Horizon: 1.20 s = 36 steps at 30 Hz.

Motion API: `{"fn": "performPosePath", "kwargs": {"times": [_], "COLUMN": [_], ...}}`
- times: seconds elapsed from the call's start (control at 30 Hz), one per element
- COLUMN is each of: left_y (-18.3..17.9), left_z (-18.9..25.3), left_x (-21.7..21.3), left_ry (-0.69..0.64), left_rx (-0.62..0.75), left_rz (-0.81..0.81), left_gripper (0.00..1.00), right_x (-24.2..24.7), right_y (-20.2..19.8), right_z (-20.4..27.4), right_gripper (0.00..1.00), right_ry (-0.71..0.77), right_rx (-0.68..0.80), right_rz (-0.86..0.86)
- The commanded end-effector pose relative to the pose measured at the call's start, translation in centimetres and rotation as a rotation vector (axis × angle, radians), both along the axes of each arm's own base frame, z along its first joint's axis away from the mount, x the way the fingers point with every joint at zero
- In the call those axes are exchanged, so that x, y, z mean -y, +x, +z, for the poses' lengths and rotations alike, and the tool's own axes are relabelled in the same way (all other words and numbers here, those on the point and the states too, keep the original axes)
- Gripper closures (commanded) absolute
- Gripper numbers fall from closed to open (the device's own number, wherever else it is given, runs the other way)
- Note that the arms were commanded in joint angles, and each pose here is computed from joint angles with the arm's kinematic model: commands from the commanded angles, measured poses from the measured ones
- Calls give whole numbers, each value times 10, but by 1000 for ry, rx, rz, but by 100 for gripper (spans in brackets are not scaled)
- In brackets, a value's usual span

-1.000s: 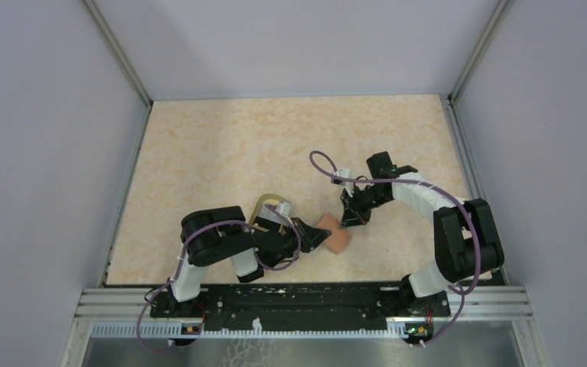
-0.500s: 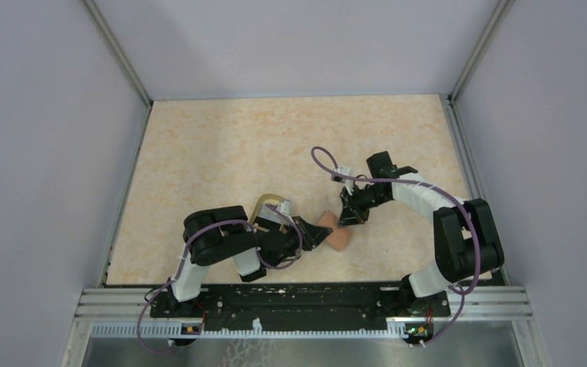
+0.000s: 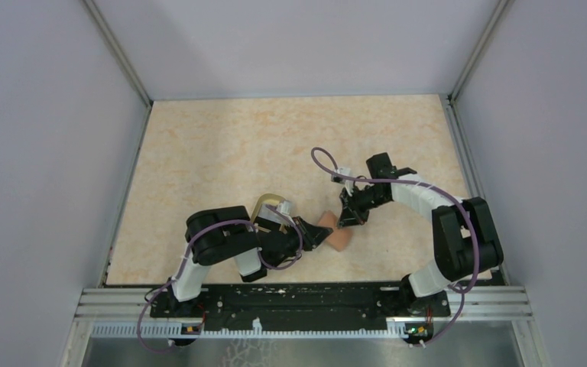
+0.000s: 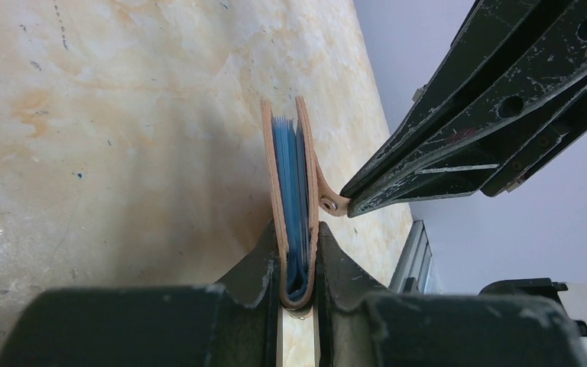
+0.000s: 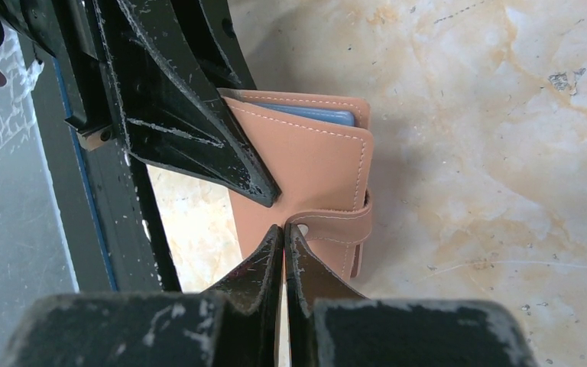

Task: Put the credit cards into the card holder
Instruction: Close the card holder at the center of the board.

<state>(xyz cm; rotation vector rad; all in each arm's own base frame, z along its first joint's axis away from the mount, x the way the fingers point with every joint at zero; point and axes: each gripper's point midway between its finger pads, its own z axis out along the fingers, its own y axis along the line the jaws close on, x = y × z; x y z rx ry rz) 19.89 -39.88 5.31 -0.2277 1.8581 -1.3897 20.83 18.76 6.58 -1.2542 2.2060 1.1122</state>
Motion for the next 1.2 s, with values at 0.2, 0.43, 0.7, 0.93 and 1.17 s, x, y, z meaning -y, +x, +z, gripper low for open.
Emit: {"fn": "performPosePath", "kwargs": {"times": [0.2,0.43,0.7,0.93,1.17], "left_y": [6,5,5,5,4], "left_z": [24,24,25,25,25], "left_x": [4,5,8,10,11], "left_ry": [-96,-98,-105,-107,-111], "left_rx": [40,42,43,44,40], "left_rz": [26,23,16,8,2], "left_gripper": [100,100,100,100,100], "right_x": [-6,-6,-8,-10,-11], "right_y": [-8,-8,-9,-9,-3], "right_z": [-6,-8,-11,-10,-4], "right_gripper": [100,100,100,100,100], "right_ry": [-10,-23,-34,-29,-29], "right_rx": [-26,-20,-19,-18,15], "right_rz": [26,26,35,39,23]}}
